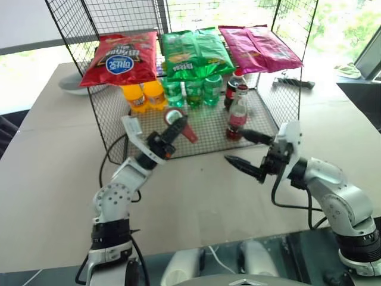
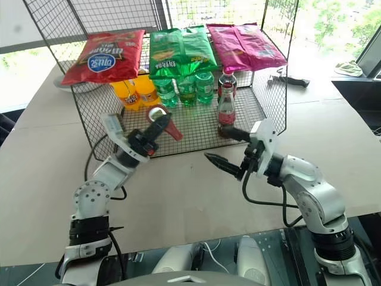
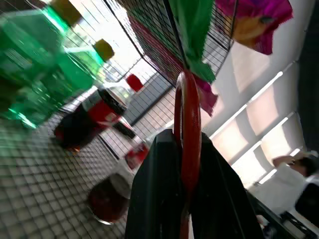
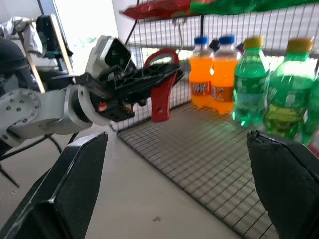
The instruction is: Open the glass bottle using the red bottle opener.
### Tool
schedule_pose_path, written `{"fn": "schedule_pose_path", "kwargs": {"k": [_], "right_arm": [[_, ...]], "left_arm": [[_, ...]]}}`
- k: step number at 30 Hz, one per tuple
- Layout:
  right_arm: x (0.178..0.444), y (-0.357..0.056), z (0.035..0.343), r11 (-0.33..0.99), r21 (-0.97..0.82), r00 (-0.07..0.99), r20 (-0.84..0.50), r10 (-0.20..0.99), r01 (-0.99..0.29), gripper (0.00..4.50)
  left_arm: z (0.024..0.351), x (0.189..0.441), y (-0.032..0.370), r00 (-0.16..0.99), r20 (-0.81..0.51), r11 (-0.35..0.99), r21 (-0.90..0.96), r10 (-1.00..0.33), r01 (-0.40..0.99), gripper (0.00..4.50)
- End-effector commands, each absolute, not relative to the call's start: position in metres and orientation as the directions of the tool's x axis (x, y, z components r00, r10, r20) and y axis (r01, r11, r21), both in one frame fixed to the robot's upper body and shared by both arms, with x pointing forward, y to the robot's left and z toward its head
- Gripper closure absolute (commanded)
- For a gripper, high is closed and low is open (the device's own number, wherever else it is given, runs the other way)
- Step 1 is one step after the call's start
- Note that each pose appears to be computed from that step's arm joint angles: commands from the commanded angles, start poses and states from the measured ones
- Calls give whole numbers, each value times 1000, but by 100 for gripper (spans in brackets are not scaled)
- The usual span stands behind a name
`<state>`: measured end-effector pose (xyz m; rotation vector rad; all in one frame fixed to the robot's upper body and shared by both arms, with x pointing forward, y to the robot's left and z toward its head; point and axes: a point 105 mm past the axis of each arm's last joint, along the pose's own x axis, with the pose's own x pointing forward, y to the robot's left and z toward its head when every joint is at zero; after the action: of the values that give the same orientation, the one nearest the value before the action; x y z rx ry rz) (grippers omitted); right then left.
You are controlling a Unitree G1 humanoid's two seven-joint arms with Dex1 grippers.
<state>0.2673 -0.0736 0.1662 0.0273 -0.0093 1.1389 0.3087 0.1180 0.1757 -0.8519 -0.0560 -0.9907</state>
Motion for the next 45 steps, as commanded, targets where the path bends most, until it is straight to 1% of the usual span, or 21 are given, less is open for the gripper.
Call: {"fn": "schedule_pose_path", "kwargs": {"k": [1, 3, 6, 7, 12, 15, 18, 23, 24, 25, 26, 29, 33, 37, 41, 42, 43, 44, 45], "right_arm": [[255, -58, 164, 337, 130, 332, -61, 941, -932, 0], [252, -53, 158, 294, 204, 274, -119, 954, -934, 0], [243, -44, 163, 195, 316, 166, -117, 979, -929, 0], [241, -42, 165, 175, 341, 146, -110, 983, -923, 0], [237, -34, 178, 99, 425, 80, -62, 995, -900, 0], [237, -27, 188, 66, 457, 70, -8, 997, -887, 0], [235, -24, 189, 58, 470, 60, -10, 998, -881, 79], [232, -25, 183, 72, 471, 58, -45, 997, -879, 324], [232, -25, 182, 75, 469, 58, -52, 997, -880, 364], [231, -26, 180, 79, 465, 56, -63, 996, -882, 422], [231, -26, 179, 82, 461, 54, -73, 996, -884, 437], [231, -26, 177, 84, 455, 52, -84, 995, -886, 437], [230, -31, 172, 97, 447, 54, -108, 993, -889, 437], [237, -48, 164, 166, 441, 108, -154, 982, -882, 437], [242, -61, 156, 227, 424, 161, -187, 969, -877, 437], [243, -65, 154, 244, 420, 176, -194, 965, -874, 450], [245, -69, 153, 260, 414, 192, -200, 961, -872, 450], [246, -73, 152, 278, 410, 209, -204, 956, -869, 450], [248, -78, 152, 295, 407, 227, -206, 952, -865, 450]], "left_arm": [[183, 285, 91, 399, 423, 99, -574, -814, 812, 445], [182, 280, 84, 343, 427, 38, -581, -837, 813, 445], [179, 279, 75, 293, 414, 2, -575, -862, 818, 445], [178, 279, 73, 285, 409, 1, -571, -867, 821, 445], [178, 283, 72, 270, 416, -11, -560, -869, 828, 445], [175, 282, 71, 263, 417, -17, -559, -870, 829, 445], [172, 282, 71, 264, 411, -15, -563, -872, 826, 450], [169, 284, 73, 272, 408, -4, -560, -872, 828, 450], [169, 285, 73, 273, 408, -3, -560, -871, 828, 450], [168, 285, 73, 276, 408, -1, -561, -870, 828, 450], [168, 286, 74, 279, 408, 2, -561, -869, 828, 450], [168, 287, 74, 282, 412, 11, -550, -867, 835, 450], [173, 289, 75, 296, 426, 62, -484, -855, 873, 450], [173, 284, 72, 266, 422, 54, -450, -867, 891, 450], [174, 282, 72, 261, 422, 65, -424, -868, 903, 450], [175, 283, 73, 265, 420, 72, -420, -868, 905, 375], [175, 284, 73, 269, 418, 82, -414, -868, 907, 347], [176, 284, 73, 271, 418, 86, -410, -867, 908, 300], [177, 285, 73, 269, 417, 87, -407, -868, 909, 240]]}}
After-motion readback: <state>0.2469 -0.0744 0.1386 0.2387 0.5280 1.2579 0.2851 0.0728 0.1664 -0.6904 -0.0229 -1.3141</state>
